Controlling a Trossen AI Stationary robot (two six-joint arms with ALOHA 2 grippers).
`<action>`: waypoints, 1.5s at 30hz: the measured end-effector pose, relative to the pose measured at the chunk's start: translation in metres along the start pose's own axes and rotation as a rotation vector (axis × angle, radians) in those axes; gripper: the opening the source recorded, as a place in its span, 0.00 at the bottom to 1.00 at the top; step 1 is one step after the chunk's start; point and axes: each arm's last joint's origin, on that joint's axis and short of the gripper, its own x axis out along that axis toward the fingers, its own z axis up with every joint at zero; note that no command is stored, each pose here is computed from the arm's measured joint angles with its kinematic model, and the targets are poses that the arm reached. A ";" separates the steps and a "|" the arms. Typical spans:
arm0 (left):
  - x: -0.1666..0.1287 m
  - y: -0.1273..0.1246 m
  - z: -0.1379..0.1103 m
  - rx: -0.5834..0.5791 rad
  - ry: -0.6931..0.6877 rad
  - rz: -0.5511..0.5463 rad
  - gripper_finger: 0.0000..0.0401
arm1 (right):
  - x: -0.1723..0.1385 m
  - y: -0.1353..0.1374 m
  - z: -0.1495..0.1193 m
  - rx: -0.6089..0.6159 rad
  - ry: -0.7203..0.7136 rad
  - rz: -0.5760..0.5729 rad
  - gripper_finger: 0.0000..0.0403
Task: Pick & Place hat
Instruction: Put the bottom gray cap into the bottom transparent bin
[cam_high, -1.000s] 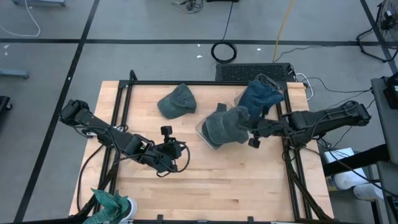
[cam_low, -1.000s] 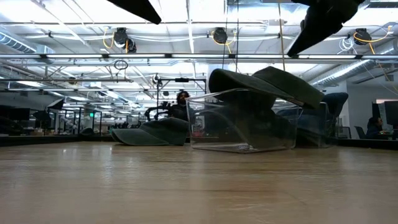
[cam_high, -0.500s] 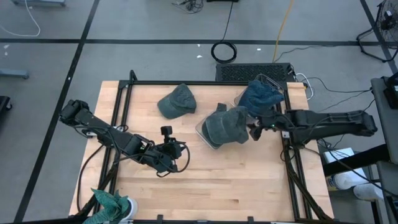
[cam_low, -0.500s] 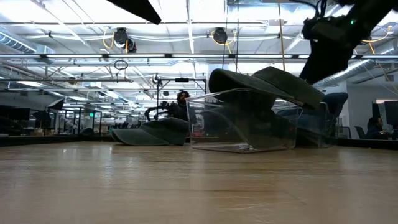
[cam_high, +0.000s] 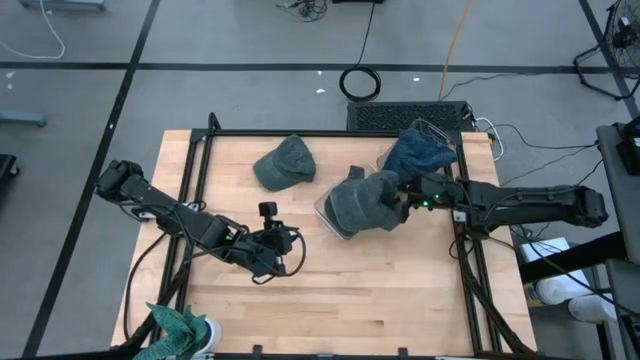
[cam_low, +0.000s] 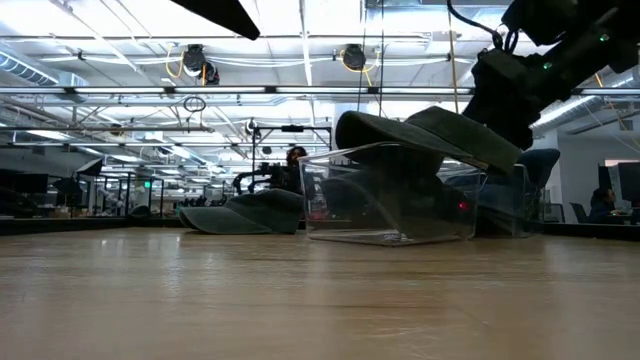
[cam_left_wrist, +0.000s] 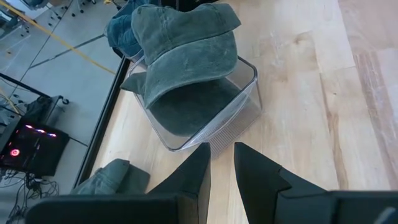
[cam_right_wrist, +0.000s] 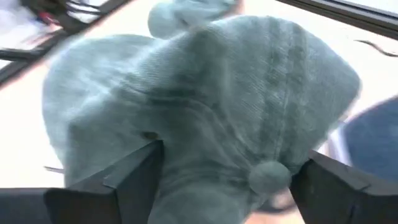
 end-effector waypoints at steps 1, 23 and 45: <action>0.000 0.000 0.000 0.000 0.000 0.000 0.20 | 0.000 0.001 0.001 0.006 -0.008 0.031 0.74; 0.000 0.000 0.000 0.013 -0.001 0.000 0.20 | -0.016 0.018 0.057 -0.368 -0.287 0.243 0.03; 0.000 0.000 0.000 0.011 -0.003 -0.001 0.20 | 0.048 0.015 0.055 -0.784 -0.147 0.273 0.02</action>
